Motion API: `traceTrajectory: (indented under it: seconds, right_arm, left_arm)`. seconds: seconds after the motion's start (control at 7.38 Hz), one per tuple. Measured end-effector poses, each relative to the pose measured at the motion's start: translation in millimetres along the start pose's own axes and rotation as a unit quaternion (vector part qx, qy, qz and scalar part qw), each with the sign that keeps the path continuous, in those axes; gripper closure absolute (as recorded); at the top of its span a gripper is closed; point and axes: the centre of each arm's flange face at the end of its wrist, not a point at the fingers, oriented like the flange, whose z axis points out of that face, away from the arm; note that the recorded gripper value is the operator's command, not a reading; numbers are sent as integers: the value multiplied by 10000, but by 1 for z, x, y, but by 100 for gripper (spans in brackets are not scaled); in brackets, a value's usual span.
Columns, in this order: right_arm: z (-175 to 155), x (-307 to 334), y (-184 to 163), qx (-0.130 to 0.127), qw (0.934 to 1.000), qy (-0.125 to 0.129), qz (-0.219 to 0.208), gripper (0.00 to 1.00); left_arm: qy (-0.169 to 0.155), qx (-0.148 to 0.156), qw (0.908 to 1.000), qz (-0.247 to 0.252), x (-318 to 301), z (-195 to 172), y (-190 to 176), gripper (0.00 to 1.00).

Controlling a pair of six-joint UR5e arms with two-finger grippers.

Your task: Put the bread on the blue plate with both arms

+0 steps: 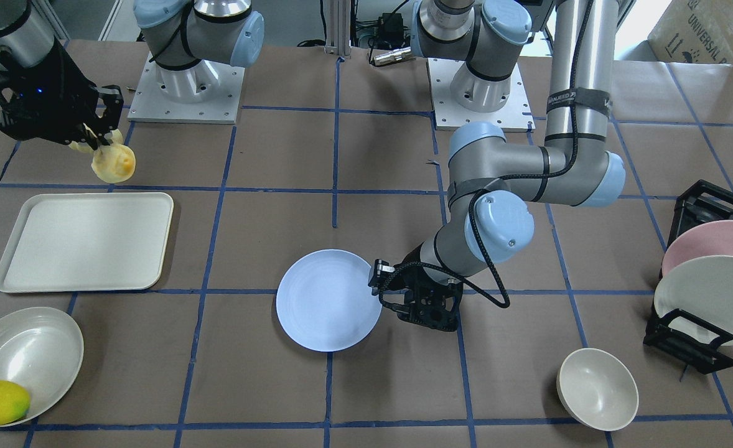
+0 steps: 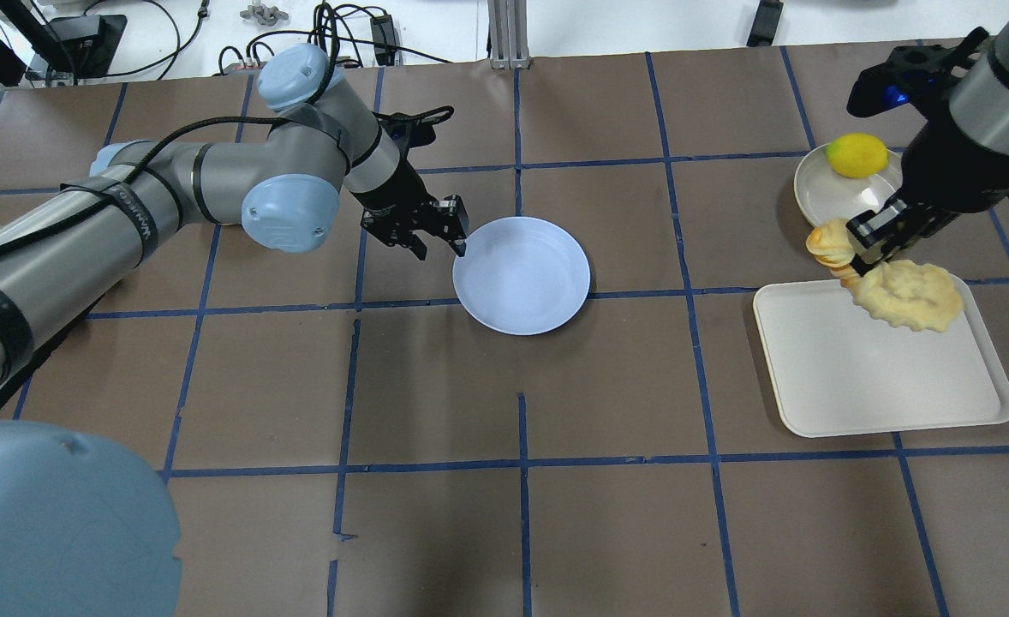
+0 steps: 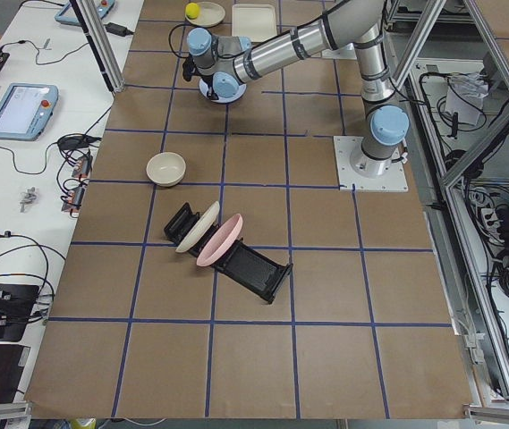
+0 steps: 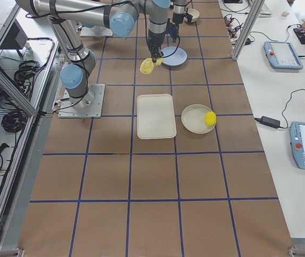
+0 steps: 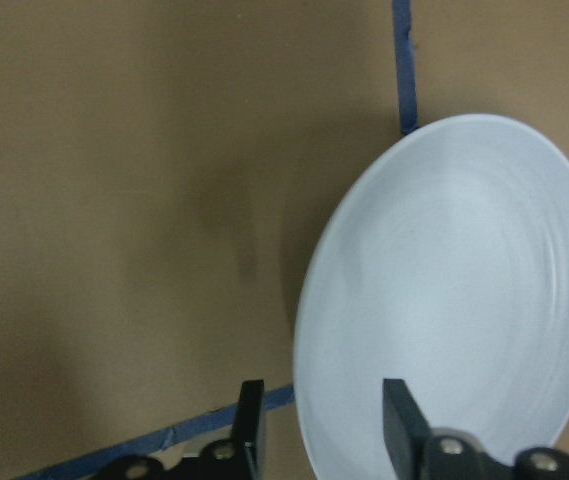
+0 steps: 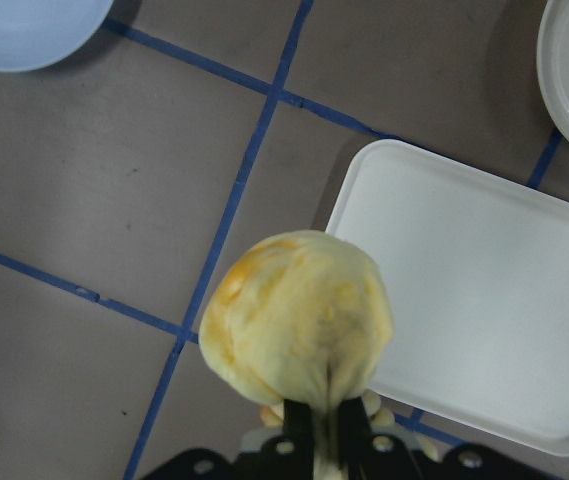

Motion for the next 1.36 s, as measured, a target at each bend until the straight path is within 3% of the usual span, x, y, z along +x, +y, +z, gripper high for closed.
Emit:
traceTrajectory:
  seconds: [0.41,0.68,0.95,1.08,1.36]
  right_arm:
    - [24,-70,-43,249,9992,139,292,88]
    - [50,-134,-101,266,9975,437,493,88]
    - [79,-184,-168,219,9961,556,654,88]
    - [95,-205,-195,193,9959,563,688,88]
    - [129,-243,-228,248,9968,563,508,79]
  left_arm:
    - [-452,48,9980,-434,-44,-102,44,0]
    - [-1009,-84,9938,-462,-44,-162,79,0]
    - [-1152,-237,9919,-470,-24,-223,94,0]
    - [-1173,-274,9917,-442,-9,-241,92,0]
    - [-1307,-287,9901,-425,32,-240,90,0]
